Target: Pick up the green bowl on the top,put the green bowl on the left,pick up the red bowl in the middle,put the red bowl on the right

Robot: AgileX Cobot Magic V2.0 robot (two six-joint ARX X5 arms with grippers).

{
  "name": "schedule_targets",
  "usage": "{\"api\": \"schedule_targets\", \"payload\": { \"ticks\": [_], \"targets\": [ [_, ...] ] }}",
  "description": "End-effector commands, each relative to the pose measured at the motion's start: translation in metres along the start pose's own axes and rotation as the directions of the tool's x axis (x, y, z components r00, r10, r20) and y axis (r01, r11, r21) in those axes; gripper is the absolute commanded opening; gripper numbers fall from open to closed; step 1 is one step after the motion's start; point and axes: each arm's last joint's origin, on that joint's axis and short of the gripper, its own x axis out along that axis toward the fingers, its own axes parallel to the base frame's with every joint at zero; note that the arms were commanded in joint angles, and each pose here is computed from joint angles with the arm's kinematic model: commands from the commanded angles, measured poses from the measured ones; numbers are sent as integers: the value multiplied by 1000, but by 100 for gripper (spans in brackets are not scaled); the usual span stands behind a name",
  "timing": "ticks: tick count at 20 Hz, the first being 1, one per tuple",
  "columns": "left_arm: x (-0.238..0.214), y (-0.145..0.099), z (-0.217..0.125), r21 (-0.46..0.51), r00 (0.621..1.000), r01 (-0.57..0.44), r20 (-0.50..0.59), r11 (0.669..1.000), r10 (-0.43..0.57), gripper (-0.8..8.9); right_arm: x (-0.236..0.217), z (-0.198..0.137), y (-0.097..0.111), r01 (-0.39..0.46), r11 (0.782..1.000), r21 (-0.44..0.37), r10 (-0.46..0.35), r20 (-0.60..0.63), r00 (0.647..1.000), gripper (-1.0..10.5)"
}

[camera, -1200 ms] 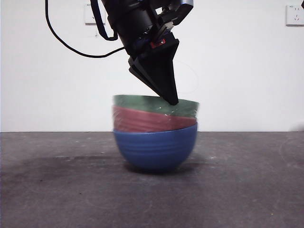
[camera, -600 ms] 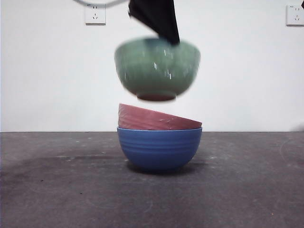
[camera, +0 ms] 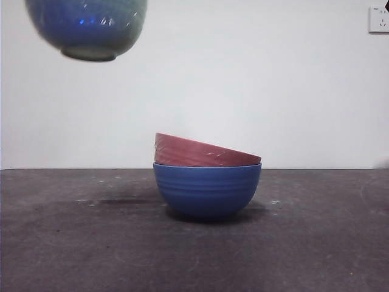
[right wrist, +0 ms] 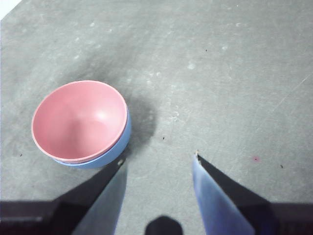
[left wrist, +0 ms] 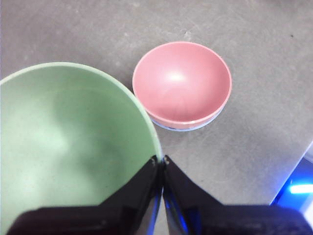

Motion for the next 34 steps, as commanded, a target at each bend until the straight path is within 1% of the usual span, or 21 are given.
{"api": "schedule_targets", "payload": {
  "ticks": [1,4,5,8,11,13,16,18,22,23,25,26,28,29,32,34],
  "targets": [
    [17,-3,-23,-68,1000,-15,-17,998,14,-7,-1,1,0,2,1000,3,-2,11,1000,220],
    [51,-8,-45,-72,997,-39,-69,997,34,-7,-1,1,0,2,1000,3,-2,11,1000,220],
    [65,-9,-51,-74,996,-51,-71,996,45,-7,-1,1,0,2,1000,4,-2,10,1000,220],
    [100,-15,-69,-81,998,-62,-20,995,61,-8,-1,1,0,2,1000,8,-2,10,1000,220],
    [118,-8,-82,-105,995,-93,16,990,96,-9,-1,1,0,2,1000,11,-2,10,1000,220],
    [128,1,-87,-127,998,-53,18,990,56,-9,-1,1,0,2,1000,12,-2,10,1000,219],
    [146,16,-94,-168,1000,9,-17,986,-12,-9,-1,1,0,2,1000,14,-2,11,1000,219],
    [157,16,-97,-179,997,51,-45,982,-60,-9,-1,1,0,2,1000,14,-2,11,1000,219],
    [179,14,-103,-185,988,69,-127,980,-93,2,1,2,-1,1,1000,16,-1,7,1000,220],
    [182,13,-105,-187,985,72,-143,980,-99,35,2,2,-1,0,1000,17,0,4,1000,220],
    [181,13,-105,-189,983,72,-154,979,-102,322,5,2,-2,-2,1000,19,2,-4,1000,222],
    [178,14,-104,-195,984,68,-148,978,-98,413,7,3,-2,-5,1000,19,5,-8,1000,222],
    [164,15,-99,-199,987,66,-133,978,-93,409,13,5,0,-27,1000,8,27,-15,1000,230],
    [154,17,-93,-196,991,62,-108,979,-85,409,16,7,2,-44,999,-1,44,-18,999,230],
    [112,21,-75,-201,999,44,-1,979,-45,409,31,15,12,-131,991,-42,129,-30,991,244],
    [80,22,-68,-203,997,31,70,979,-17,409,44,23,24,-194,978,-82,191,-47,981,346]
  ]
}}
